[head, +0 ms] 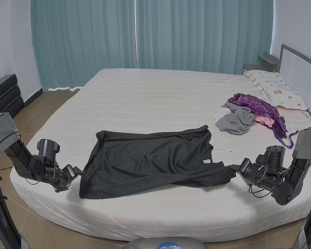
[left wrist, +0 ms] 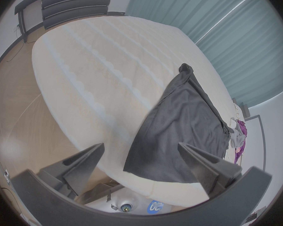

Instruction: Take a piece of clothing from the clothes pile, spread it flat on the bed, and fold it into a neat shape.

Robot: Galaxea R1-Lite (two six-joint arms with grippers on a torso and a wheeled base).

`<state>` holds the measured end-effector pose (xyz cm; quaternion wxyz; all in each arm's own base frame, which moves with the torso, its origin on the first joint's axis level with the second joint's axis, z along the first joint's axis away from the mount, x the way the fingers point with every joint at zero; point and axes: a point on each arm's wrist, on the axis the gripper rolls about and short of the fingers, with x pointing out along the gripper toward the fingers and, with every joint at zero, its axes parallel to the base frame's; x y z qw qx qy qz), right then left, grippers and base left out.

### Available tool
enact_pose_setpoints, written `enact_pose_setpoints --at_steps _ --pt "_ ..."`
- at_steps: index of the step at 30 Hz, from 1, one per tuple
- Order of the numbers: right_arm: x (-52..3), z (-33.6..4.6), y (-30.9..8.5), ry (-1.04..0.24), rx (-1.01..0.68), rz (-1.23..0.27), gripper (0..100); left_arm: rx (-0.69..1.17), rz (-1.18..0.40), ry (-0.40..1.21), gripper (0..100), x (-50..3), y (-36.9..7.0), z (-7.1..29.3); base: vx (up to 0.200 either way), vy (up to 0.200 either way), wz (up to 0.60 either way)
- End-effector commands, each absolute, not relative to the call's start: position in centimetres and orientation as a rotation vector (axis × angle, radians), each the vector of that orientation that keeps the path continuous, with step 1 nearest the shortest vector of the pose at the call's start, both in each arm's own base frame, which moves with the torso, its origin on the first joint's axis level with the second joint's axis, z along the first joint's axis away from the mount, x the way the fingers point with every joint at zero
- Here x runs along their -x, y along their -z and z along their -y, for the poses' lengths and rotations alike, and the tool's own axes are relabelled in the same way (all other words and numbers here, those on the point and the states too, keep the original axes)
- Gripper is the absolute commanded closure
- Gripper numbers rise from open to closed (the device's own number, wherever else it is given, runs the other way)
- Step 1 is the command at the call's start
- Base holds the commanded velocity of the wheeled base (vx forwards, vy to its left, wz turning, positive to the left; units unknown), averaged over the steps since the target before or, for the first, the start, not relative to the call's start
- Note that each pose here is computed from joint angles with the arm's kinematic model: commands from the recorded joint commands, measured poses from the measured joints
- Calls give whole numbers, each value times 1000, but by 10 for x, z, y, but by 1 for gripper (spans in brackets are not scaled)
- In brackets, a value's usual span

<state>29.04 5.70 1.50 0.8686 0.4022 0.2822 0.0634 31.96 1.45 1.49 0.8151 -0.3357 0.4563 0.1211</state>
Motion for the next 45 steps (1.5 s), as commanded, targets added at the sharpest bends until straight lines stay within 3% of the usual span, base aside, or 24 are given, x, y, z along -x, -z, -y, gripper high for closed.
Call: enact_pose_setpoints --at_steps 1,6,16,25,26,45 --pt "-295 -55 -13 -127 -844 -584 100 722 -998 -267 0 -329 2 -17 0 0 0" --pt "-296 -56 -9 -124 -845 -592 100 714 -921 -220 0 -341 0 -13 0 0 0" --pt "-297 -56 -9 -126 -847 -592 100 652 -927 -151 0 -361 11 12 0 0 0" --pt "-297 -58 -9 -130 -845 -597 100 562 -907 -188 0 -371 20 8 0 0 0" --pt "-297 -58 -9 -130 -845 -597 100 560 -905 -189 100 -371 20 9 0 0 0" --pt "-301 -57 -7 -129 -847 -588 100 586 -779 -234 100 -399 1 -5 0 0 0"
